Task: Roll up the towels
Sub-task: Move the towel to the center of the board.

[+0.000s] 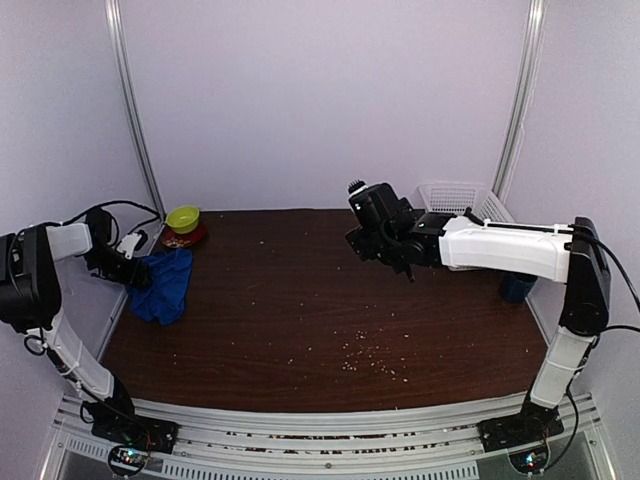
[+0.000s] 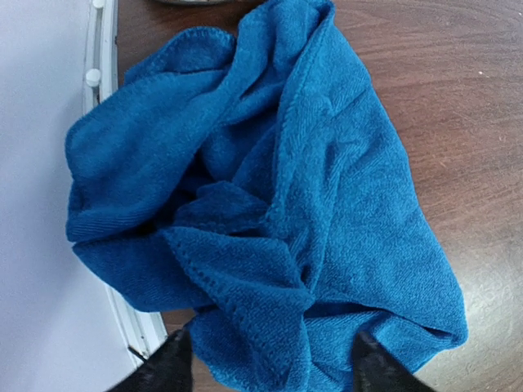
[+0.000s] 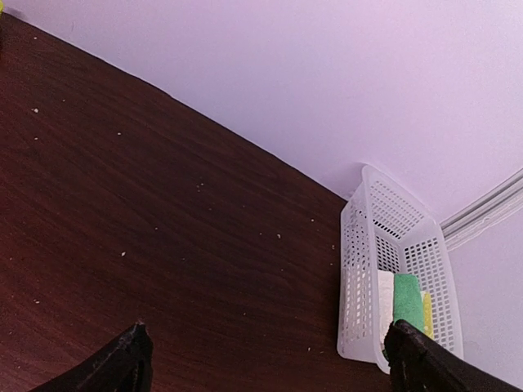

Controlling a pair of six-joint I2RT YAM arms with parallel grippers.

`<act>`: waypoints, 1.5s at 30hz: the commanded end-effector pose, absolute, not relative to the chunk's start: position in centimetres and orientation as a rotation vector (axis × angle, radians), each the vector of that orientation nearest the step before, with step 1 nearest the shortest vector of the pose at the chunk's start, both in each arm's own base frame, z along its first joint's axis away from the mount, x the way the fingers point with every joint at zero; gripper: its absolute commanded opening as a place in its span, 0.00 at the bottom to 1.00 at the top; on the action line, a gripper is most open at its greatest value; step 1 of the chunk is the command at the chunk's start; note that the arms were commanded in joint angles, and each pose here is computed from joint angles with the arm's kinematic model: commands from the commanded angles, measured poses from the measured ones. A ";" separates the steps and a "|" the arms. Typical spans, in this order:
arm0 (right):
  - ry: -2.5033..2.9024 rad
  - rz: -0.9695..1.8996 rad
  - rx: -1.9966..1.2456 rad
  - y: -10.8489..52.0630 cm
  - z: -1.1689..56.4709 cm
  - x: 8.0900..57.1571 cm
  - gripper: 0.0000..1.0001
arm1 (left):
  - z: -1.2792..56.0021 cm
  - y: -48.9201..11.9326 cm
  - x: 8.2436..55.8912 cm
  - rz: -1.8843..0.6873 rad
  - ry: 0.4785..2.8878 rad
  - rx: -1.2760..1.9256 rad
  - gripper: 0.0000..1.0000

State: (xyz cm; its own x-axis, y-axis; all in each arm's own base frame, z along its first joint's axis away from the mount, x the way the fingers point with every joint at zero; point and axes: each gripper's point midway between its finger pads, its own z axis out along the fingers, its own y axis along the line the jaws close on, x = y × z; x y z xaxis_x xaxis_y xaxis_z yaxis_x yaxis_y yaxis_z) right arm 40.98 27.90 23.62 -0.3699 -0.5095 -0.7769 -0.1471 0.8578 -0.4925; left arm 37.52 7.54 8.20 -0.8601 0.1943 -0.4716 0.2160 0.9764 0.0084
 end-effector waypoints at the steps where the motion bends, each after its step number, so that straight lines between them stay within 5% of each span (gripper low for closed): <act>1: 1.948 -0.394 -0.515 29.1 23.2 39.0 1.00 | 8.1 7.7 38.7 -0.075 2.621 0.301 0.60; 14: 1.889 -0.270 -0.560 32.5 24.3 35.2 1.00 | 6.9 8.6 39.0 -0.012 2.617 0.292 0.01; 23: 1.889 -0.118 -0.585 35.1 23.5 34.7 1.00 | 12.0 4.4 38.8 -0.242 2.493 0.451 0.00; 35: 1.670 0.524 -0.713 43.5 25.0 30.0 1.00 | 23.5 -22.6 32.0 -1.193 2.113 1.128 0.00; 45: 1.586 0.443 -0.634 48.0 22.6 28.3 1.00 | 24.1 -31.8 30.2 -1.544 1.972 1.257 0.00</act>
State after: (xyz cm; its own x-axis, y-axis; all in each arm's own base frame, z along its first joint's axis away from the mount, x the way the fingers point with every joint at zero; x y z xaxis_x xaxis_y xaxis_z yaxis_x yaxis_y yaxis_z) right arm 27.24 47.34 22.27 -0.0703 -0.2127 -0.9746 -0.7007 0.7059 -0.1035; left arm 31.09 -29.85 23.68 -0.5217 0.4575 -0.7201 0.8393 0.1240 -0.5293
